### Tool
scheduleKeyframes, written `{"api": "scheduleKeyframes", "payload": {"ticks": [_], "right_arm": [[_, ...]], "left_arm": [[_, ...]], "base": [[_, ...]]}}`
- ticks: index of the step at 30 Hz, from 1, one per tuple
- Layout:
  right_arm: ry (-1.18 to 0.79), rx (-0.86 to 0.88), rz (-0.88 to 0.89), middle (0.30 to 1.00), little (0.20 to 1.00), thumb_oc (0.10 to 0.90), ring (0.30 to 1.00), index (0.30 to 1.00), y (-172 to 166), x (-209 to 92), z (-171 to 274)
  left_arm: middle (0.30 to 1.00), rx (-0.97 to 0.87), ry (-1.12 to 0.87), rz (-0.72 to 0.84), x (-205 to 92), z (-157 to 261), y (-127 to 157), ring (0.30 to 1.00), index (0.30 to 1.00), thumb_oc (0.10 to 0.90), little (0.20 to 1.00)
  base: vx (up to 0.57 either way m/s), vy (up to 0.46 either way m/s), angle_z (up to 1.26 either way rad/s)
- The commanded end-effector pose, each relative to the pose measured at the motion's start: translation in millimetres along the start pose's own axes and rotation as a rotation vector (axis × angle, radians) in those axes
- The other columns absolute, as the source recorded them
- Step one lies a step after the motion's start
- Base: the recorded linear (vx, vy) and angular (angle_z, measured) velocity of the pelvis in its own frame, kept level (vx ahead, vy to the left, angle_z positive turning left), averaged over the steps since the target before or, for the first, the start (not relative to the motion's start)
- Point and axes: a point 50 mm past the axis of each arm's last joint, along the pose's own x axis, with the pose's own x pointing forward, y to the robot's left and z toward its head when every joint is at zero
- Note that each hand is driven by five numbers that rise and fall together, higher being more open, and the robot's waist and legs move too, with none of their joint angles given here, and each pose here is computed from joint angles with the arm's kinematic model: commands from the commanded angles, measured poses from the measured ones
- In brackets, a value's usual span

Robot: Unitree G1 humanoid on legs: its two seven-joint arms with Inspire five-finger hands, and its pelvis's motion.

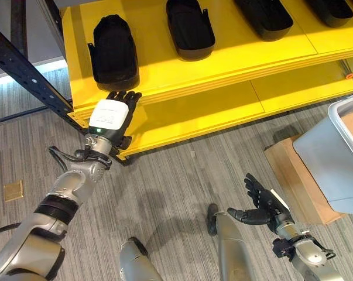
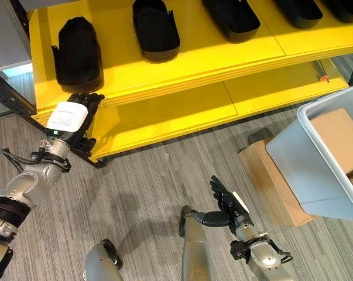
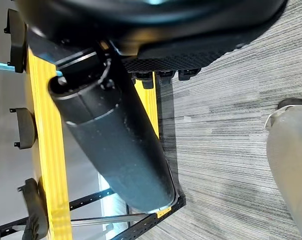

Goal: Move parts from the plastic box to the shelf.

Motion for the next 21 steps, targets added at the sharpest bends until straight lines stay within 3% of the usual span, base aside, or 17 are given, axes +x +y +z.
{"api": "scheduleKeyframes", "payload": {"ticks": [1, 21], "right_arm": [[-0.175, -0.042, -0.023, 1.000, 1.000, 0.900, 1.000, 1.000, -9.1, -4.6, 30.9], [-0.162, -0.047, -0.021, 1.000, 1.000, 0.900, 1.000, 1.000, -9.5, -5.9, 28.5]], "left_arm": [[1.000, 0.062, 0.024, 0.196, 16.8, -14.5, 48.0, 1.000, 1.000, 0.900, 1.000], [1.000, 0.017, 0.075, 0.208, 30.1, -18.5, 52.7, 1.000, 1.000, 0.900, 1.000]], "base": [[0.00, 0.000, 0.00], [0.00, 0.000, 0.00]]}}
